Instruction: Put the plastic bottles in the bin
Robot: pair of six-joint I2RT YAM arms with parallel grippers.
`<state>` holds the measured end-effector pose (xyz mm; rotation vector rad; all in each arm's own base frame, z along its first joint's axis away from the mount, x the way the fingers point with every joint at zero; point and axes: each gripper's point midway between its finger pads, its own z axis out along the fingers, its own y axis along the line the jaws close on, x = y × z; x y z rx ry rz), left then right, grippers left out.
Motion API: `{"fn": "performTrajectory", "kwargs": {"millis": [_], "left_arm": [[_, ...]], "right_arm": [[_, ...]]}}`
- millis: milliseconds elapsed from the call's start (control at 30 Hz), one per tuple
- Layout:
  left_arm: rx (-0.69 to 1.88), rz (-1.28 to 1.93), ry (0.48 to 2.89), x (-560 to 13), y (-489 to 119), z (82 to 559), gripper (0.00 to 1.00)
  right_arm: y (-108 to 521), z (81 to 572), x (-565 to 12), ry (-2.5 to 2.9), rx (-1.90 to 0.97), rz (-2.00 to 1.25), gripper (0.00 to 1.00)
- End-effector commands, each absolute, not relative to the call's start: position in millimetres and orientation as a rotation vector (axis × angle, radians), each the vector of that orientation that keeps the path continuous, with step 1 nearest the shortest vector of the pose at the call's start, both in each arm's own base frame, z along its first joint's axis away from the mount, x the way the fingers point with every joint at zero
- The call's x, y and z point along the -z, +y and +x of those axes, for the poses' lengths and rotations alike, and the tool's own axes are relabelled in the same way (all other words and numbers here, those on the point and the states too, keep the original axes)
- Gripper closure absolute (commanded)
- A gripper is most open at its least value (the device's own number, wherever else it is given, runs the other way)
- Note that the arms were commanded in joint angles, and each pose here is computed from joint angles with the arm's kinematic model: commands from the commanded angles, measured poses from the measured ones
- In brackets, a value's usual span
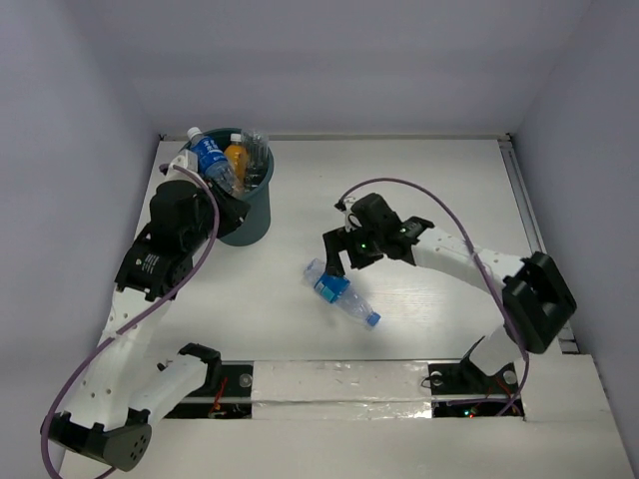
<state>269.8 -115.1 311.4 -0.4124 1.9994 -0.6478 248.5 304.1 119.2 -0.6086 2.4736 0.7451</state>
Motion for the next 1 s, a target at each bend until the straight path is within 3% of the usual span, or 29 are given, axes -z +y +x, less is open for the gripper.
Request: {"fn": "performTrajectory", "kwargs": {"millis": [0,167,367,467,500,567,600,700,867,967], "left_arm": [[0.748,-0.346,1.904,-349.9,-126.4,268.6,0.84],[0.755,-0.315,1.867,-365.5,-124.7,262.0,0.75],[0.731,-0.264,1.819,-397.2,-118.1,250.6,0.52],[0.74,-0.247,1.8,-409.8,-119.1,249.1,0.47],[0.743,-0.242,1.794,-412.0,-119.6,249.1,0.47],[0.746,-0.237,1.793,-412.7,-120.5,249.7,0.47],[0.746,-0.235,1.795,-412.0,-120.9,250.3,0.47],[0.742,-0.224,1.803,-410.3,-121.4,250.0,0.46],[0.706,-0.219,1.775,-425.0,-115.0,249.6,0.46],[0.728,-0.212,1.74,-442.6,-116.8,249.3,0.45]], "right_arm": [[317.3,271.1,-127.5,2.424,-0.698,-0.673,0.0],[339.7,277.6,-88.8,2.547,-0.718,-0.795,0.0],[343.2,267.7,-45.1,2.67,-0.74,-0.838,0.0],[349.5,267.1,-34.5,2.681,-0.747,-0.843,0.07],[351.9,268.7,-34.5,2.682,-0.752,-0.84,0.26],[360.1,277.8,-42.3,2.661,-0.762,-0.813,0.46],[364.0,279.5,-47.6,2.648,-0.781,-0.81,0.66],[377.9,284.1,-82.3,2.588,-0.866,-0.791,0.86],[401.9,288.2,-209.5,2.317,-1.089,-0.74,0.89],[423.8,302.3,-323.3,2.034,-1.238,-0.668,0.89]]}}
